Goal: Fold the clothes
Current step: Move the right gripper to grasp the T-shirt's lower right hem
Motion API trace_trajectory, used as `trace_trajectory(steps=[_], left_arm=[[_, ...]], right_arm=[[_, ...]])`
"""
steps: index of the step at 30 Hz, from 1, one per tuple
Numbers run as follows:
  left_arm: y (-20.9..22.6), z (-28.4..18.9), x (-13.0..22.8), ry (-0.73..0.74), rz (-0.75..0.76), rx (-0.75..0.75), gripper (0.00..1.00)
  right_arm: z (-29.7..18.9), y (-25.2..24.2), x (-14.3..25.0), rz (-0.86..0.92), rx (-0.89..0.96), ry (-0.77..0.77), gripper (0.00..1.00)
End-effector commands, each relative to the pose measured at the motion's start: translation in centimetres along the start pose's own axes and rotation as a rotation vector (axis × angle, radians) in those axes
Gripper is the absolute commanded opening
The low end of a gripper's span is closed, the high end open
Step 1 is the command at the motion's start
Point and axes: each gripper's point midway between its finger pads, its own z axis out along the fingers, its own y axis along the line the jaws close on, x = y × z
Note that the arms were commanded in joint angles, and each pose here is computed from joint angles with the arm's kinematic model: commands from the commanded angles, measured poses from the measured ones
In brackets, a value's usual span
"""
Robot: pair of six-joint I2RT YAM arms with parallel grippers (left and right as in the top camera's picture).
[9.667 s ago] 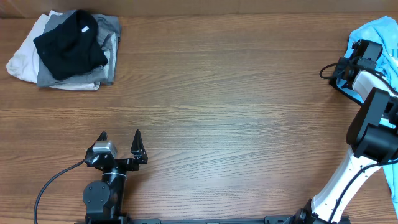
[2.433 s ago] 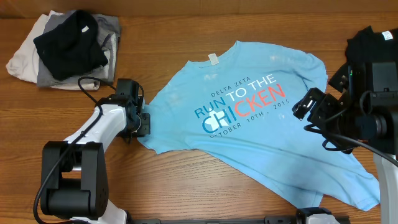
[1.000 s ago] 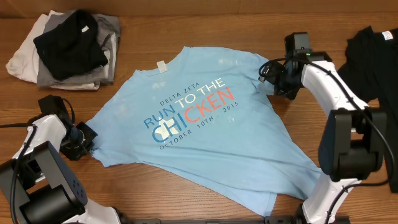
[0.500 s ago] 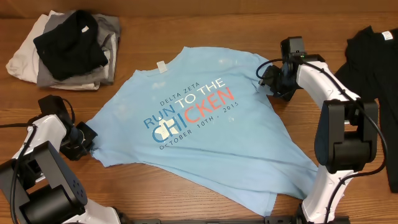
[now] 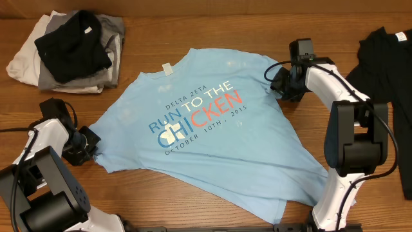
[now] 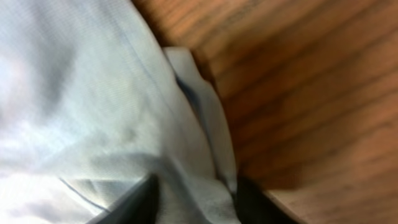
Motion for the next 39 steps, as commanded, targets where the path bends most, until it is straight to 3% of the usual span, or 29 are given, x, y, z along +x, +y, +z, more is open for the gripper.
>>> trace_trajectory(steps=[1, 4, 5, 6, 17, 29, 30, 33, 34, 35, 37, 39], left_arm=[[0.4, 1.0, 0.1, 0.017, -0.023, -0.012, 0.08], [0.4, 1.0, 0.1, 0.017, -0.022, -0.012, 0.09], [0.4, 1.0, 0.1, 0.016, -0.022, -0.012, 0.10], [0.4, 1.0, 0.0, 0.015, -0.022, -0.011, 0.10], [0.0, 1.1, 0.2, 0.025, -0.022, 0.013, 0.08], [-3.5, 0.9, 2.1, 0.085, 0.074, 0.131, 0.04], [-4.0, 0.9, 2.4, 0.085, 0.092, 0.132, 0.04], [-6.0, 0.8, 3.5, 0.082, 0.170, 0.136, 0.04], [-7.3, 0.8, 4.1, 0.074, 0.217, 0.142, 0.06], [-7.9, 0.7, 4.4, 0.068, 0.242, 0.146, 0.09], [-9.4, 0.7, 5.1, 0.053, 0.297, 0.156, 0.15], [-10.4, 0.6, 5.6, 0.040, 0.337, 0.157, 0.21]], right_arm=[[1.0, -0.9, -0.3, 0.043, 0.039, -0.013, 0.25], [1.0, -0.7, -0.7, 0.042, 0.030, -0.030, 0.13], [1.0, -0.6, -1.0, 0.041, 0.027, -0.044, 0.05], [1.0, -0.5, -1.3, 0.041, 0.026, -0.053, 0.04], [-0.7, 3.8, -7.9, 0.101, -0.158, -0.316, 0.04], [-12.2, 10.6, -17.3, 0.100, -0.354, -0.632, 0.04], [-13.1, 10.7, -17.8, 0.104, -0.361, -0.650, 0.08], [-15.3, 11.0, -19.0, 0.105, -0.377, -0.686, 0.40], [-15.9, 10.9, -19.3, 0.090, -0.370, -0.696, 0.74], [-16.1, 10.7, -19.4, 0.083, -0.360, -0.693, 0.87], [-16.5, 9.9, -19.3, 0.069, -0.321, -0.670, 1.00], [-17.0, 9.0, -19.0, 0.068, -0.280, -0.634, 1.00]])
